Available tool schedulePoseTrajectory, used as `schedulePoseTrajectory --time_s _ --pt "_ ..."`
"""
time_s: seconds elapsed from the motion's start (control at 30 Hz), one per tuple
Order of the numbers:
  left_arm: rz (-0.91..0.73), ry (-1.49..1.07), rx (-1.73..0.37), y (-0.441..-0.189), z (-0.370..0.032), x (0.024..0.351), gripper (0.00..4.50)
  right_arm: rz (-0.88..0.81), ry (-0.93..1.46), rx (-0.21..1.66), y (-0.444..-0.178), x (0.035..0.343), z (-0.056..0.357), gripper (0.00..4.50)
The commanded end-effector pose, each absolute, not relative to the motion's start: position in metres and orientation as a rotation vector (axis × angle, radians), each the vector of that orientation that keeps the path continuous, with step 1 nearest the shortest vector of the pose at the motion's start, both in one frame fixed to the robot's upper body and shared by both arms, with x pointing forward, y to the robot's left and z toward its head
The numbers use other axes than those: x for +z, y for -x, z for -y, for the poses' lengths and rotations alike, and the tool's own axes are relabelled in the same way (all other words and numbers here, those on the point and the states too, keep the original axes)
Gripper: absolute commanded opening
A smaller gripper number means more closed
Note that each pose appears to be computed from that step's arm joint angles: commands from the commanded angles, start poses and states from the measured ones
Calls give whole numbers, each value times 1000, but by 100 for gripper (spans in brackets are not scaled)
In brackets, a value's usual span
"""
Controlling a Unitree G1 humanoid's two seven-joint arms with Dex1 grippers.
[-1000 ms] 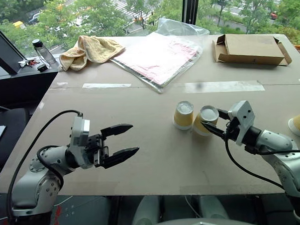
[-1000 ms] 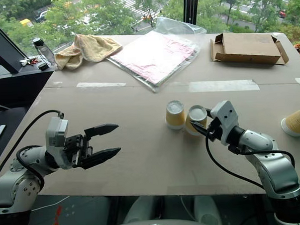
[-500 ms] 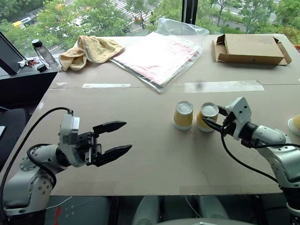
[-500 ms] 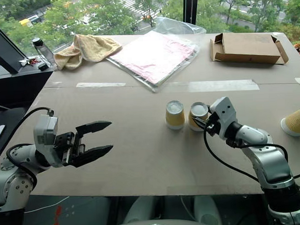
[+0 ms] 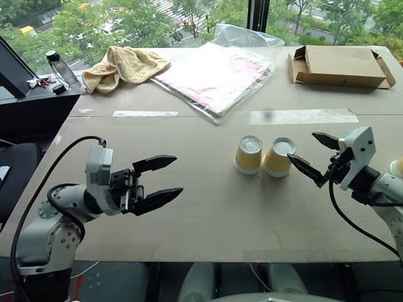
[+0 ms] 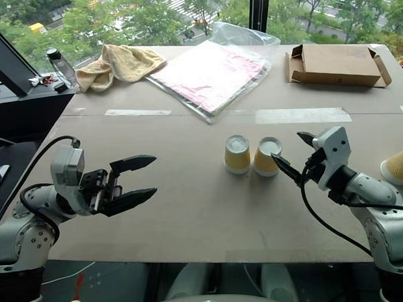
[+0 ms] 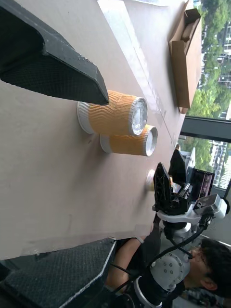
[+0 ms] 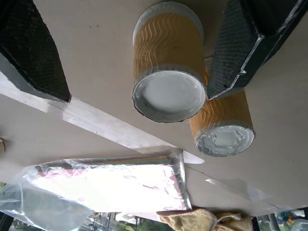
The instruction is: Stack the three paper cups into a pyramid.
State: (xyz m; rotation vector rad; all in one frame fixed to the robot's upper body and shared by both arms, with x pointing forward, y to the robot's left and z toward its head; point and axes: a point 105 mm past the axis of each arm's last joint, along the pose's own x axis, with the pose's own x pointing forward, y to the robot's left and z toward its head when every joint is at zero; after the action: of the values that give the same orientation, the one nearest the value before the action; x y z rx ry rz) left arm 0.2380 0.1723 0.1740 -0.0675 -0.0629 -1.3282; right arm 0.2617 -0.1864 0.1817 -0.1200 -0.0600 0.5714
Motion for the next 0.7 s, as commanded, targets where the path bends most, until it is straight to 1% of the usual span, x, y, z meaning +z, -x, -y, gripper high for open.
schedulePoseTrajectory --time_s 0.03,0.07,0.1,0.13,0.2,0.27,0.33,0.43,0.57,0.7 --pt "103 75 -1385 -238 -162 183 450 134 149 356 -252 212 228 445" --pt "110 79 -1399 -239 -159 185 450 110 170 240 -253 211 251 445" --pt "120 83 -1414 -240 -155 188 450 56 225 74 -254 205 283 445" --pt "128 86 -1427 -241 -152 190 450 10 272 -48 -252 199 309 445" --pt "133 91 -1453 -241 -145 192 450 -34 309 -199 -248 193 342 445" --pt "131 89 -1467 -241 -142 192 450 -54 298 -282 -246 188 360 445" --pt "130 87 -1470 -242 -141 192 450 -89 298 -328 -245 180 371 445" --pt "133 93 -1463 -245 -140 193 450 -107 218 -390 -246 169 384 445" --pt "134 94 -1464 -242 -138 193 450 -109 122 -395 -253 159 390 445" --pt "136 91 -1465 -239 -138 194 450 -128 75 -404 -260 148 396 445"
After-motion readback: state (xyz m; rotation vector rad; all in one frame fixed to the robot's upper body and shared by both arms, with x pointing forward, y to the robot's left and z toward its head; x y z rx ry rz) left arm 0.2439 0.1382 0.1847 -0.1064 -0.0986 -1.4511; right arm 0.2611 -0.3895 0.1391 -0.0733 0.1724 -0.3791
